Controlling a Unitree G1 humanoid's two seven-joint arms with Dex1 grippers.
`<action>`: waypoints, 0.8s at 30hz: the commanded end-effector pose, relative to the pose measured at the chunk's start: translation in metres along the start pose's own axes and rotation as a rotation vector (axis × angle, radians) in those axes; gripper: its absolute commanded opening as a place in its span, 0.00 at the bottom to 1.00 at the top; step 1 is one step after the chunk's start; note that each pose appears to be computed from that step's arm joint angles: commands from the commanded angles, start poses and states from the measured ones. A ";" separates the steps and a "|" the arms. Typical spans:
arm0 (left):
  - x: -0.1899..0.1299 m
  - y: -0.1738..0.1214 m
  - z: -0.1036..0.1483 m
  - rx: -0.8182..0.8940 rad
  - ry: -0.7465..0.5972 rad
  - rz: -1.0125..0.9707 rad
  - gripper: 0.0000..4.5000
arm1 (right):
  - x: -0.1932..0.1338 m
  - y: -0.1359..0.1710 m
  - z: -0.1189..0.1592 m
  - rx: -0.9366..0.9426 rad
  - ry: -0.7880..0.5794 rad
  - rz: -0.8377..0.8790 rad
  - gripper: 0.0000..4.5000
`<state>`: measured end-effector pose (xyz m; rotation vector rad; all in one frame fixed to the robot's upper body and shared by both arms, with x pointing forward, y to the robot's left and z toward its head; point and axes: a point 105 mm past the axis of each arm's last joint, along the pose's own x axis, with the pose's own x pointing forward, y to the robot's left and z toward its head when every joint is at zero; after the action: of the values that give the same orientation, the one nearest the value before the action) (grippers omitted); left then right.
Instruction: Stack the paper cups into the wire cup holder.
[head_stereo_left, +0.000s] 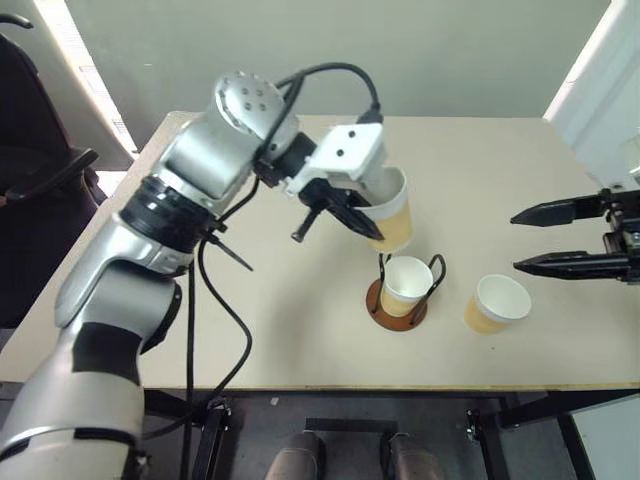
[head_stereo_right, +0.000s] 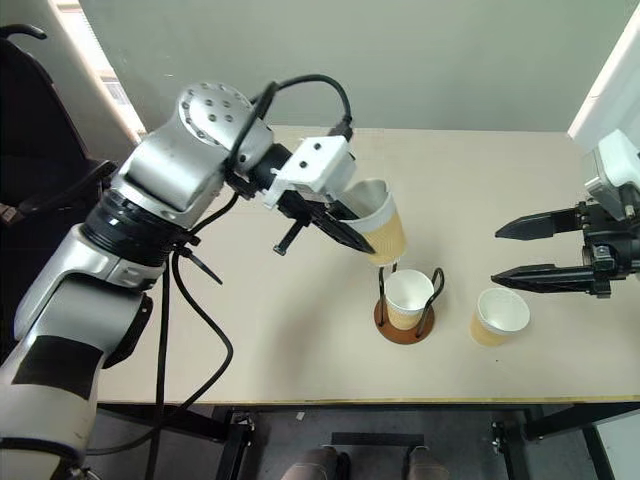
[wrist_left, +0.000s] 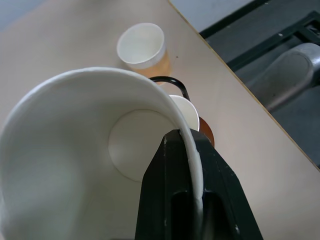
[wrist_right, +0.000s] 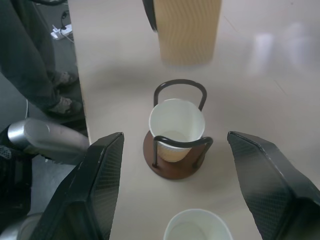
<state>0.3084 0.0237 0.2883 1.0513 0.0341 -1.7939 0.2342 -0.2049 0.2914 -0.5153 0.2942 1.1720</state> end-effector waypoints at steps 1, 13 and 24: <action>0.001 0.005 0.015 0.074 -0.012 -0.042 0.01 | -0.012 0.006 0.011 -0.054 0.006 -0.042 0.76; 0.035 0.012 0.023 0.135 -0.028 -0.142 0.01 | -0.017 0.017 0.005 -0.032 0.004 -0.117 0.76; 0.061 0.001 0.010 0.172 0.013 -0.217 0.01 | -0.020 0.020 0.001 -0.021 0.015 -0.139 0.76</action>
<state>0.3036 -0.0244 0.2532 1.1756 0.0246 -1.9705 0.2122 -0.2149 0.2868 -0.5186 0.2965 1.0496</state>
